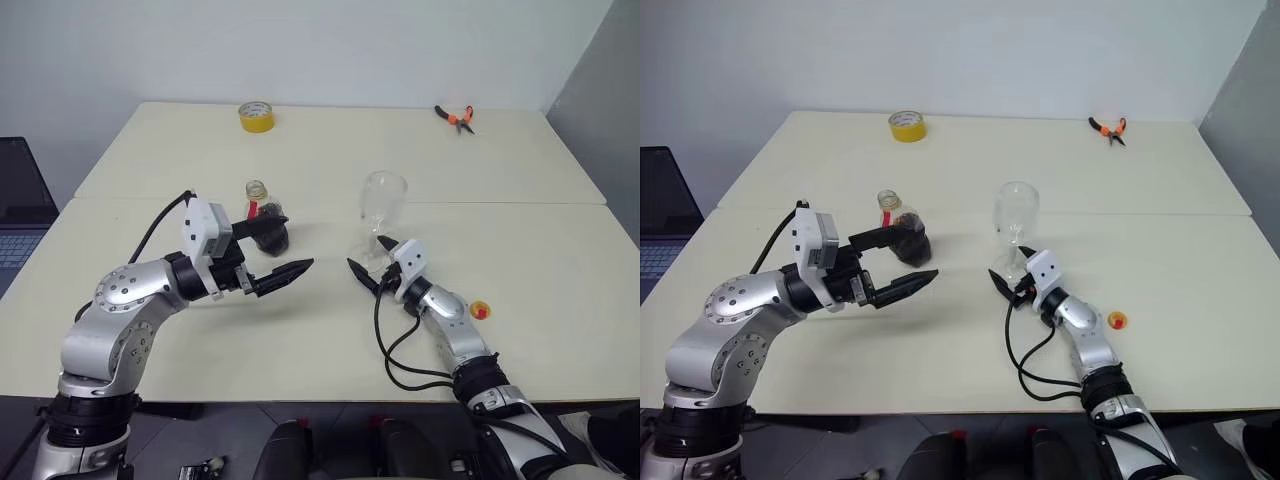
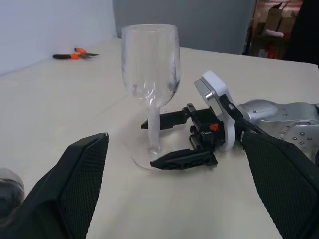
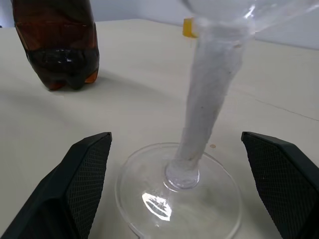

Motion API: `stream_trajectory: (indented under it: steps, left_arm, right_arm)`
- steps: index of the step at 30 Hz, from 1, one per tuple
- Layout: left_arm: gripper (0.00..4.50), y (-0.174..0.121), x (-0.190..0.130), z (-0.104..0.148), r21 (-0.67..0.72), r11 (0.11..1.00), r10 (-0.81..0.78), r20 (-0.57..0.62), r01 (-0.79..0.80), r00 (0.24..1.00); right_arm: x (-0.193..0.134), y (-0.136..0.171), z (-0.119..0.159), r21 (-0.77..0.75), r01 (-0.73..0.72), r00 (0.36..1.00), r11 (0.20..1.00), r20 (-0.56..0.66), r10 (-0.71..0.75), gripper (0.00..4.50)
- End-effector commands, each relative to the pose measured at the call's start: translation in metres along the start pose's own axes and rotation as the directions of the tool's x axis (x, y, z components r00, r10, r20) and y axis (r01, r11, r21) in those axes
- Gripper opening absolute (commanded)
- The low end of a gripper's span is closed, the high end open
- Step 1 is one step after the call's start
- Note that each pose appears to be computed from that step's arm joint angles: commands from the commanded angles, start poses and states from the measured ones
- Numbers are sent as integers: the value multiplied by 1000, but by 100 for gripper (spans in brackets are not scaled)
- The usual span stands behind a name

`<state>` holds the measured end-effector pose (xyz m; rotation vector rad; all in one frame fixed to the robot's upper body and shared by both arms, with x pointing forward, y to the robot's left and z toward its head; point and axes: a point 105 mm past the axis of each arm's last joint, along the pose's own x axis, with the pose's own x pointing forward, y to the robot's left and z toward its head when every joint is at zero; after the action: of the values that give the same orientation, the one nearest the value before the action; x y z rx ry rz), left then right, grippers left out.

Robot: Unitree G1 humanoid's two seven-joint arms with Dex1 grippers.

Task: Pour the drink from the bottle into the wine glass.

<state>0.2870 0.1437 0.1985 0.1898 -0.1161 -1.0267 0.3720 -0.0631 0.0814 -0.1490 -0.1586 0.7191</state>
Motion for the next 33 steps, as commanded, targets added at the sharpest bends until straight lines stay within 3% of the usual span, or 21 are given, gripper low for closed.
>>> stream_trajectory:
  steps: [1, 13, 21, 26, 33]
  left_arm:
    - [450, -1, 2, 14, 57, 998, 13, 47, -16, 999]
    - [450, 2, 2, 16, 52, 997, 56, 78, -60, 995]
    - [450, 6, 4, 18, 68, 992, 99, 100, -106, 990]
    - [450, 5, 3, 16, 45, 986, 152, 112, -158, 982]
    - [450, -1, -7, 0, 25, 942, 330, 109, -335, 937]
  right_arm:
    - [-8, -2, 0, -12, -7, 1000, 1000, -9, 7, 446]
    - [-47, 15, 15, 13, -100, 993, 995, -67, 101, 446]
    - [-78, 7, 33, -28, -68, 991, 997, -114, 64, 446]
    - [-100, 8, 69, -61, -86, 996, 994, -42, 83, 446]
    - [-123, 36, 115, -18, -267, 964, 964, 19, 267, 446]
